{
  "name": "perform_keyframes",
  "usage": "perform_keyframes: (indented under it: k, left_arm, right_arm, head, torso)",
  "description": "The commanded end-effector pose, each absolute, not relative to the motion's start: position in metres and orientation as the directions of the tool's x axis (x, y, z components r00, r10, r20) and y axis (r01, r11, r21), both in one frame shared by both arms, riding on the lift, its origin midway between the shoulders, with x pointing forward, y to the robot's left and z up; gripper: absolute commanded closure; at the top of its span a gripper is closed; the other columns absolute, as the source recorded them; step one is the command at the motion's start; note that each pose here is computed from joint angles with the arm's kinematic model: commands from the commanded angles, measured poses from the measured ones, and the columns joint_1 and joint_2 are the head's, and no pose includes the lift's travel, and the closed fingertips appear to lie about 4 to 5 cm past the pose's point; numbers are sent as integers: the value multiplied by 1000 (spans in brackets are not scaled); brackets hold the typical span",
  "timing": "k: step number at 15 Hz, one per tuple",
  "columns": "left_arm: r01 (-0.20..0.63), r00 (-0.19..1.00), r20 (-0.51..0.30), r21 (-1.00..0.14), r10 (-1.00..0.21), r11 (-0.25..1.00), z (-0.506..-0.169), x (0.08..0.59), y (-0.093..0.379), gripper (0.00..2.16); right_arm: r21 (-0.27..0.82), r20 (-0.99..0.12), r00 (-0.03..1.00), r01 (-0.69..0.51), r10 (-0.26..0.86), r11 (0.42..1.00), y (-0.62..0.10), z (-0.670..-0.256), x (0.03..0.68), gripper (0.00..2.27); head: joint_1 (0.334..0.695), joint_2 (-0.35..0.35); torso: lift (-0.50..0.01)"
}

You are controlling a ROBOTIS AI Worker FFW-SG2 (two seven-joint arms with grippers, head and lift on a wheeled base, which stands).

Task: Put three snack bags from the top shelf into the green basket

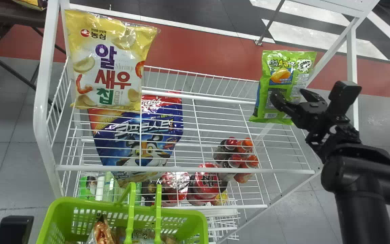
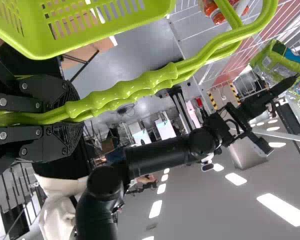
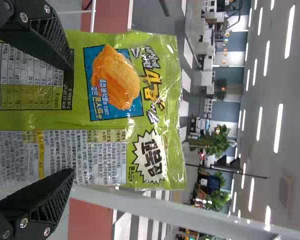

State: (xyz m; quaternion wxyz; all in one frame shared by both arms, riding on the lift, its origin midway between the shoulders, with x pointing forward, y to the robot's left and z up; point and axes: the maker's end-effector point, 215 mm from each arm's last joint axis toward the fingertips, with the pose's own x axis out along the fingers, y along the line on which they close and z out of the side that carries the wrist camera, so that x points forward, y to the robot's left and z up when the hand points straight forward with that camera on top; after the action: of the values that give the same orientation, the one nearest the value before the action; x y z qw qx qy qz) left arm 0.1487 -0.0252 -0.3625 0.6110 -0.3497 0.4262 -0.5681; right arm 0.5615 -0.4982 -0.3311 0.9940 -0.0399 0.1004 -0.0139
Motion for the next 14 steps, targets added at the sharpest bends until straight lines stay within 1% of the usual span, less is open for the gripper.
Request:
perform_keyframes:
  k: [1, 2, 3, 4, 5, 6, 7, 9, 13, 14]
  left_arm:
    - [392, -7, -126, -913, -992, 113, -364, 148, -26, 1710]
    - [394, -7, -126, -912, -992, 113, -364, 149, -26, 1706]
    - [392, -6, -127, -913, -992, 115, -365, 149, -26, 1710]
    - [391, -5, -128, -913, -992, 116, -365, 149, -25, 1710]
    - [391, -2, -129, -913, -992, 118, -365, 150, -25, 1710]
    - [391, -2, -130, -913, -992, 119, -366, 150, -24, 1710]
    - [392, -1, -131, -912, -991, 120, -366, 151, -24, 1710]
    - [396, 2, -133, -910, -991, 123, -366, 154, -24, 1710]
    - [398, 0, -134, -909, -991, 123, -366, 157, -23, 1706]
    - [399, -1, -134, -909, -991, 122, -366, 157, -23, 1706]
  right_arm:
    - [-82, -193, 981, -31, 15, 996, -476, -330, 575, 83]
    - [-79, -198, 980, -46, 29, 996, -469, -332, 580, 90]
    - [-66, -207, 977, -62, 47, 996, -464, -335, 581, 292]
    - [-44, -225, 973, -69, 57, 997, -462, -341, 580, 927]
    - [-28, -240, 969, -68, 60, 997, -460, -348, 578, 1649]
    - [-17, -266, 962, -62, 55, 998, -463, -355, 576, 1990]
    - [-12, -278, 959, -55, 50, 998, -467, -358, 573, 2152]
    - [4, -264, 963, -51, 51, 999, -470, -355, 562, 2162]
    - [0, -187, 980, -71, 69, 998, -463, -312, 532, 2162]
    - [7, -184, 980, -74, 74, 997, -461, -303, 524, 2162]
  head:
    - [695, -350]
    - [695, -350]
    - [695, -350]
    - [695, -350]
    - [695, -350]
    - [695, -350]
    - [695, -350]
    - [695, -350]
    - [695, -350]
    - [695, -350]
  torso:
    - [-47]
    - [-47]
    - [-47]
    - [-47]
    - [-47]
    - [-47]
    - [-47]
    - [-47]
    - [-47]
    - [-47]
